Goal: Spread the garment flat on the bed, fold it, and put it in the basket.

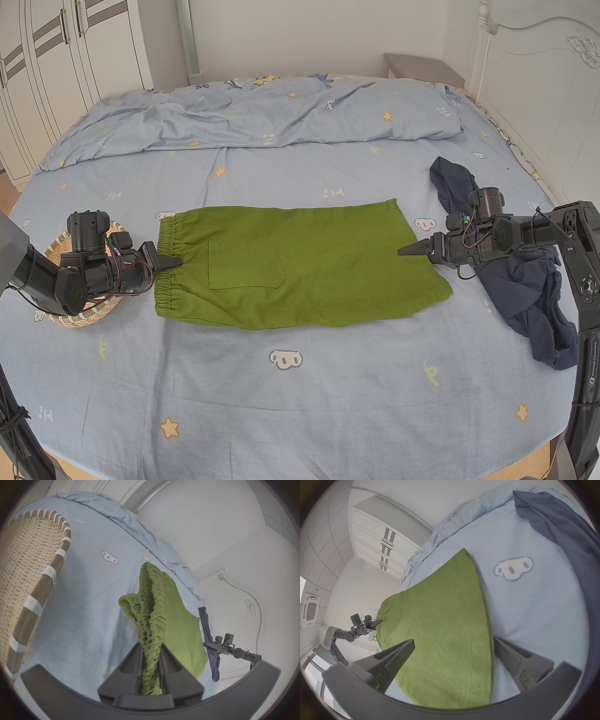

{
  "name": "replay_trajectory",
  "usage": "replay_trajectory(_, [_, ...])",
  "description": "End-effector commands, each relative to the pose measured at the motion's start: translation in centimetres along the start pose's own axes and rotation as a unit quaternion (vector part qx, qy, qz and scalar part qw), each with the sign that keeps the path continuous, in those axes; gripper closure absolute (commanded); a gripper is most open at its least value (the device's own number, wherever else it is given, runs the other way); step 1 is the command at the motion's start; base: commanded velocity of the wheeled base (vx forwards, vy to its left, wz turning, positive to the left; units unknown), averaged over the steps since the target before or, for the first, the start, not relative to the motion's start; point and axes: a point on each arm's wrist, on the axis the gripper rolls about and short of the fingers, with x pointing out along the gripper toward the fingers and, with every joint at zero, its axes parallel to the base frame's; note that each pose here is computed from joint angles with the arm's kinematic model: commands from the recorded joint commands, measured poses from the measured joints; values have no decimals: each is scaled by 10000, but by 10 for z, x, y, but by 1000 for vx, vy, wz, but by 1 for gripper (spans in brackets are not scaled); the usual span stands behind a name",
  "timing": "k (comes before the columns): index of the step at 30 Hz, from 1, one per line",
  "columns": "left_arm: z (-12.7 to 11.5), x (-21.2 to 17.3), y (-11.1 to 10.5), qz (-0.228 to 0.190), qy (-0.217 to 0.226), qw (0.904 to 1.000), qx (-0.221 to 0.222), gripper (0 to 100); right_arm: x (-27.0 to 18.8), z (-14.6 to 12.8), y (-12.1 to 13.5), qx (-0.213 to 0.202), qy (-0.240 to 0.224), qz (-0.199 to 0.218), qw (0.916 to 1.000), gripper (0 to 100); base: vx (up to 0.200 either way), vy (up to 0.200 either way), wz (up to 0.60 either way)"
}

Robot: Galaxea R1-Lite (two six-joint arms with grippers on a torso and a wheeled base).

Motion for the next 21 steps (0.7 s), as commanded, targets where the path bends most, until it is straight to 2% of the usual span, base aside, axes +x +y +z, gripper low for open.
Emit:
replay_trajectory(1, [0, 0, 0, -3, -6, 10000, 1, 100, 7, -7, -3, 105, 139, 13, 9998, 0, 0, 0, 0])
replay_trajectory(4, [0, 0, 0, -3, -6, 10000, 1, 100, 7, -7, -3, 118, 151, 65, 9998, 0, 0, 0, 0])
replay_trajectory(8, [0, 0, 0, 1, -1, 10000, -3, 100, 5, -7, -1, 204, 225, 393, 9988, 0, 0, 0, 0])
replay_trajectory(9, [0, 0, 0, 4, 5, 10000, -7, 100, 1, -6, -1, 288, 279, 588, 9975, 100, 0, 0, 0])
replay_trajectory(13, [0, 0, 0, 4, 5, 10000, -7, 100, -1, -5, -2, 342, 301, 703, 9965, 100, 0, 0, 0])
replay_trajectory(21, [0, 0, 0, 4, 5, 10000, -7, 100, -12, 0, -12, 384, 170, 654, 9970, 100, 0, 0, 0])
